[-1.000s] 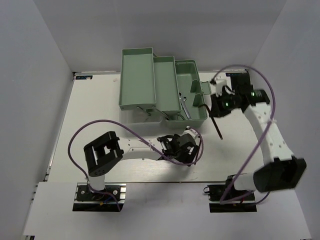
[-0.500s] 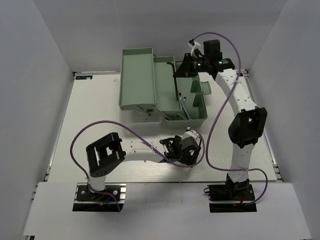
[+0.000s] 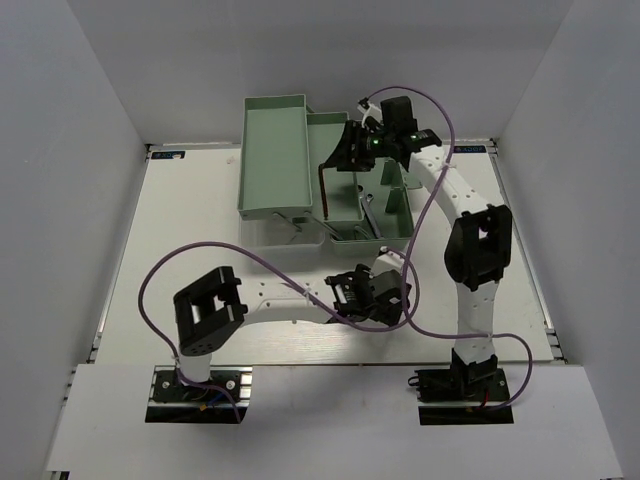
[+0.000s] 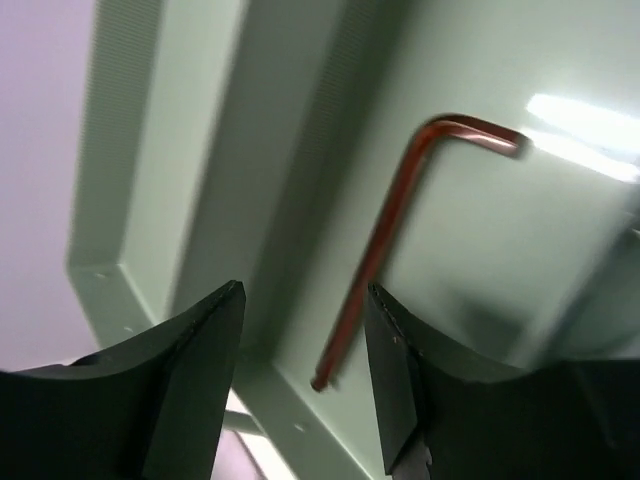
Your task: Sort the tools into containers
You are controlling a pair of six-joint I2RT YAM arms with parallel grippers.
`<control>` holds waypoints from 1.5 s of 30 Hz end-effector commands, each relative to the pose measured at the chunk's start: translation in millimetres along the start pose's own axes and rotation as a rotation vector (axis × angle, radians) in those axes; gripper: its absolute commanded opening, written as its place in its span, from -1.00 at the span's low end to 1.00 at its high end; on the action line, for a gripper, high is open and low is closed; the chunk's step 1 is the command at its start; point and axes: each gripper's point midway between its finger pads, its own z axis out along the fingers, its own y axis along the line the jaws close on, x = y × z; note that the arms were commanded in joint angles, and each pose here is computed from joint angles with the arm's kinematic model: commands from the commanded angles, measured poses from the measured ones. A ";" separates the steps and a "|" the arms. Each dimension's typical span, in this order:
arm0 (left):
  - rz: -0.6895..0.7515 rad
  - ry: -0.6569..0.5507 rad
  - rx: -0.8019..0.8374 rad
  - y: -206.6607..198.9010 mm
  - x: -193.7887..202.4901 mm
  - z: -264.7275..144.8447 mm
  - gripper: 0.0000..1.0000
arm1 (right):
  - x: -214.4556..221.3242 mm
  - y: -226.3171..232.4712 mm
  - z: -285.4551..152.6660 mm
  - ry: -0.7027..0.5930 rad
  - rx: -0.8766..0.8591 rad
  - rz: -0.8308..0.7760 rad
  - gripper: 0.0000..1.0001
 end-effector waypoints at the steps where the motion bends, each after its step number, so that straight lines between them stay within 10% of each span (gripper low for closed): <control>1: -0.010 -0.012 -0.057 -1.8 -7.2 5.1 0.76 | -20.1 12.0 -48.6 -0.064 0.048 -0.135 0.15; 10: -0.016 -0.012 -0.084 -18.9 -16.5 33.5 0.42 | -20.7 -73.9 -201.3 -0.214 0.616 -0.186 -0.44; 20: 0.027 0.006 -0.182 -23.3 -19.4 67.3 0.12 | 110.9 -127.1 -250.7 -0.142 0.629 0.017 -0.58; 28: 0.056 0.099 -0.227 -11.8 9.8 88.0 -0.61 | 161.6 -133.1 -256.2 -0.119 0.581 0.113 -0.54; 31: 0.075 0.142 -0.278 -0.2 22.3 88.0 -1.00 | 170.8 -133.1 -257.4 -0.117 0.560 0.135 -0.41; 36: 0.085 0.064 -0.263 0.3 -11.8 56.5 -1.00 | 178.1 -124.4 -263.9 -0.134 0.501 0.085 0.81; 38: 0.062 -0.002 -0.234 -0.9 -46.2 31.0 -1.00 | 176.7 -119.4 -270.5 -0.179 0.490 0.029 0.81; 41: 0.086 -0.119 -0.104 -21.2 -92.9 -5.4 -1.00 | 179.4 -114.9 -273.6 -0.220 0.473 -0.042 -0.24; 42: 0.091 -0.148 -0.070 -27.0 -104.1 -14.4 -1.00 | 178.9 -110.9 -276.9 -0.242 0.478 -0.062 -0.99; 45: 0.093 -0.225 -0.007 -37.9 -141.8 -40.9 -1.00 | 182.3 -107.5 -283.0 -0.272 0.492 -0.146 -1.00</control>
